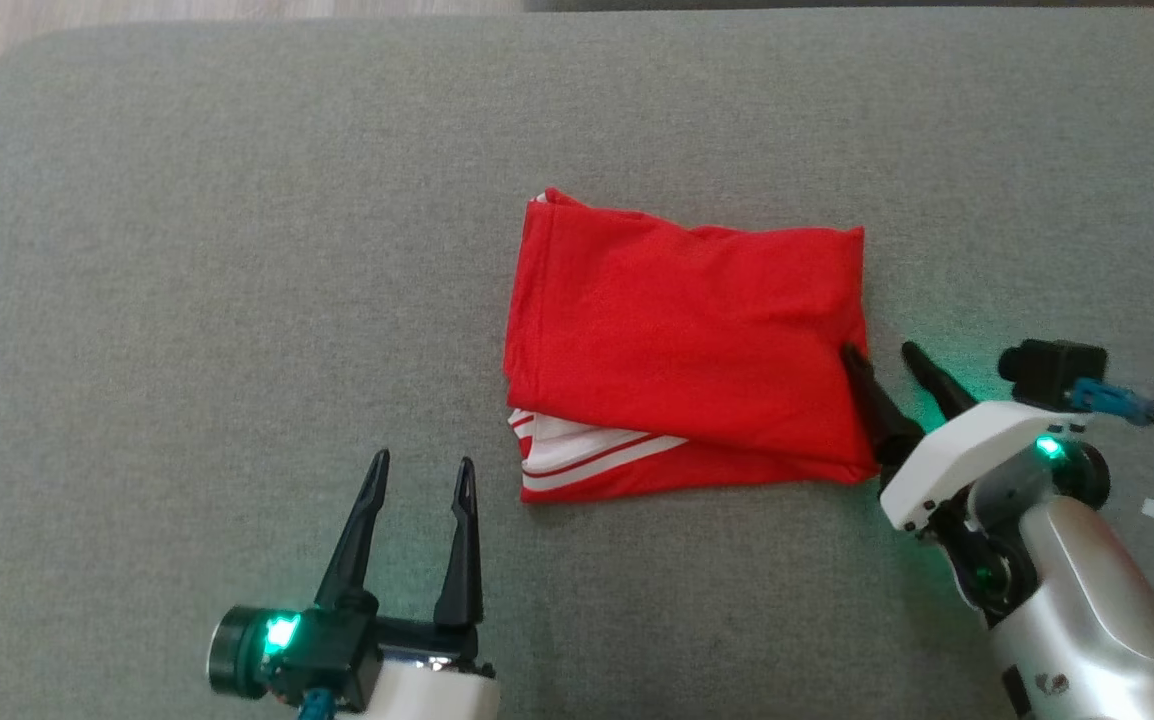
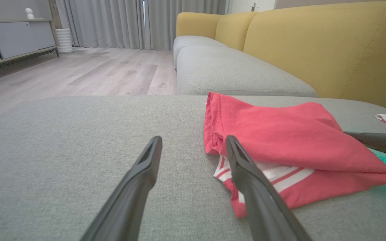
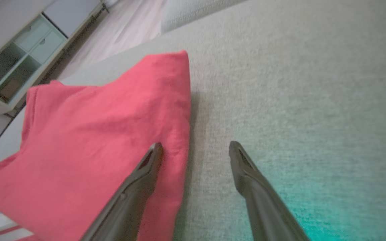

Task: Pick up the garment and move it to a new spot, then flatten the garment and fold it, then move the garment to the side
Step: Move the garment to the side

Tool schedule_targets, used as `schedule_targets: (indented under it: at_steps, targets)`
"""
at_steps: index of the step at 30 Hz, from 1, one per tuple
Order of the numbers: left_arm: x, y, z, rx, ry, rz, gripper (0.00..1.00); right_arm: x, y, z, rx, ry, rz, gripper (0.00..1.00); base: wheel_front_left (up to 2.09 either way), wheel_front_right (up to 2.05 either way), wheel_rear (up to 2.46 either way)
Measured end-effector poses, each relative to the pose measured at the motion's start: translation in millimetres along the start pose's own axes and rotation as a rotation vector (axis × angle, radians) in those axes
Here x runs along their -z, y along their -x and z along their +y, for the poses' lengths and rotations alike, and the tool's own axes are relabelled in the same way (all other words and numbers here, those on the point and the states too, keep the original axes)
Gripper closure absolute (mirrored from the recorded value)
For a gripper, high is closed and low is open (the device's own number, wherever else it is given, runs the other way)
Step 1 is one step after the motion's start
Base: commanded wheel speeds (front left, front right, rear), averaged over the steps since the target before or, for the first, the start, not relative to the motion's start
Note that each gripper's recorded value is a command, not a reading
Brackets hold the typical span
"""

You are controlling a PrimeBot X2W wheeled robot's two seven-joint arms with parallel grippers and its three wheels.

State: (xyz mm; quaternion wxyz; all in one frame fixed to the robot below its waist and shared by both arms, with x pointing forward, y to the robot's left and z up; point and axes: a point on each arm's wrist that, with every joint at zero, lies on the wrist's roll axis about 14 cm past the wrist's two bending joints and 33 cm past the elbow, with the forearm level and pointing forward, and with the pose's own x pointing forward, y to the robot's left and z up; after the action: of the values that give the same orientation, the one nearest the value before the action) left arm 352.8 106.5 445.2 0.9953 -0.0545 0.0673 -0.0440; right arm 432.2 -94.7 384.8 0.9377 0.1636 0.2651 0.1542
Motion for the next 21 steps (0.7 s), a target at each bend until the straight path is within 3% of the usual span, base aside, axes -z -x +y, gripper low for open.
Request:
schedule_targets:
  at_steps: [1, 2, 4, 8, 11, 15, 21]
  targets:
    - [0.5, -1.3, 0.0, 0.001, 0.000, 0.002, 0.00, 5.1, -1.7, -0.6, -0.004, 0.004, 0.032, 0.00, 0.00, 0.00, 0.00]
    - [0.1, -2.6, 0.3, 0.000, -0.002, 0.000, 0.00, 11.0, -2.8, 0.4, -0.010, 0.006, 0.065, 0.29, 0.00, 0.00, 0.00]
    - [-1.2, -4.0, 0.8, -0.001, -0.003, -0.004, 0.00, 15.6, -4.5, 8.2, -0.036, -0.011, 0.091, 1.00, 0.00, 0.00, 0.00]
    - [-0.4, -5.5, -1.2, -0.001, -0.004, -0.002, 0.00, 14.9, -3.5, 14.5, -0.058, -0.029, 0.089, 1.00, 0.00, 0.00, 0.00]
    - [1.1, -8.7, 2.6, -0.033, -0.034, 0.000, 0.00, 1.6, 4.1, -5.5, -0.015, 0.021, 0.035, 1.00, 0.00, 0.00, 0.00]
    - [-2.5, -17.8, 0.8, -0.039, -0.036, -0.014, 0.00, -21.1, 26.2, -56.0, 0.107, 0.115, -0.018, 1.00, 0.00, 0.00, 0.00]
    - [-17.5, -43.2, -31.4, 0.079, -0.039, -0.075, 0.00, -72.3, 81.5, -140.0, 0.339, 0.214, -0.108, 1.00, 0.00, 0.00, 0.00]
